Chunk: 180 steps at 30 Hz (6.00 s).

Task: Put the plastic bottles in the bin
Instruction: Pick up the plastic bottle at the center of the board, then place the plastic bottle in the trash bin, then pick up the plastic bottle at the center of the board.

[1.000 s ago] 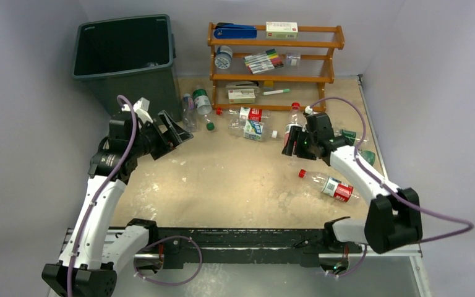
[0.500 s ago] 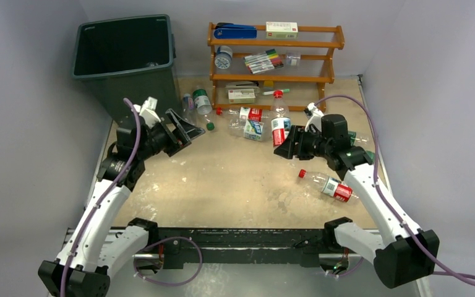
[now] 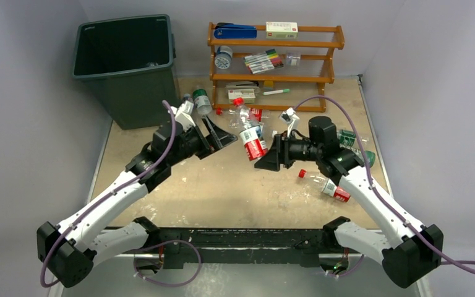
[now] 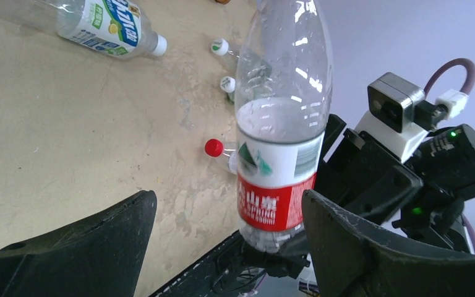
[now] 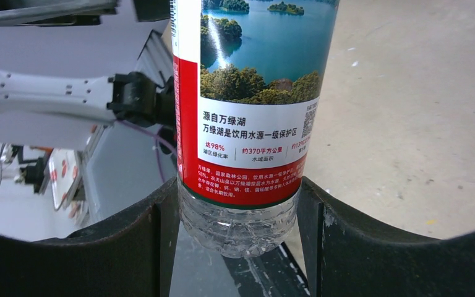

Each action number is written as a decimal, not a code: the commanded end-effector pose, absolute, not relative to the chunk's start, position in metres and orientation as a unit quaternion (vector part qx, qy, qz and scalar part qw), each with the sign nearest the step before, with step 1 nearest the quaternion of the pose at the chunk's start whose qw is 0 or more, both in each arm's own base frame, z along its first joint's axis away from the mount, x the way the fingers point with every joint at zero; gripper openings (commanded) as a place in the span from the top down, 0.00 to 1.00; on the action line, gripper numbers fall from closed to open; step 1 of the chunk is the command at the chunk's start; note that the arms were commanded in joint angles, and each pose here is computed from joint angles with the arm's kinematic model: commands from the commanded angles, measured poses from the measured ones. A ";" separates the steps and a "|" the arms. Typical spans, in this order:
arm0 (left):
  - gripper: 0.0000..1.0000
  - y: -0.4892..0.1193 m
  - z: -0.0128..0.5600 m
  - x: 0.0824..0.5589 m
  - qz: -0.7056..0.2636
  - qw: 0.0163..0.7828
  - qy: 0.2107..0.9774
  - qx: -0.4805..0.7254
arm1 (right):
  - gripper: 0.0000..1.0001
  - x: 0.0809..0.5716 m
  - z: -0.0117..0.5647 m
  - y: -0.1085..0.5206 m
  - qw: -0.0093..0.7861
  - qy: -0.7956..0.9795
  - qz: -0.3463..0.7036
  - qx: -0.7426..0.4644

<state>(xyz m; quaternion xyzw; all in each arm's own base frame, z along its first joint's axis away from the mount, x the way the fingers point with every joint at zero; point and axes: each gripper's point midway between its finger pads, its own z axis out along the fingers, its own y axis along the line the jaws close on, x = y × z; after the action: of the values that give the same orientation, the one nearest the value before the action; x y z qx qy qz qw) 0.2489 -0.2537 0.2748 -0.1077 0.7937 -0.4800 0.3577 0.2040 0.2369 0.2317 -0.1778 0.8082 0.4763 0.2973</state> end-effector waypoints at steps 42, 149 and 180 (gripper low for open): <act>0.49 -0.277 0.311 0.283 -0.382 0.457 0.798 -0.091 | 0.00 0.189 0.220 0.256 0.275 0.845 0.423 -0.179; 0.15 -0.019 0.371 0.356 -0.238 0.539 0.756 -0.286 | 0.13 0.466 0.157 0.194 0.461 0.869 0.170 -0.060; 0.13 -0.036 0.289 0.273 -0.207 0.461 0.819 -0.272 | 0.23 0.382 0.086 0.235 0.384 0.878 0.250 -0.139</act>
<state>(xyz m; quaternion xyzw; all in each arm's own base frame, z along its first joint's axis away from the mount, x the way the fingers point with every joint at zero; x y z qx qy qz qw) 0.2733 -0.0364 0.2836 -0.2851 0.8230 -0.2077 0.4453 0.3828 0.2197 0.0647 -0.1186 0.8957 0.2331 0.3596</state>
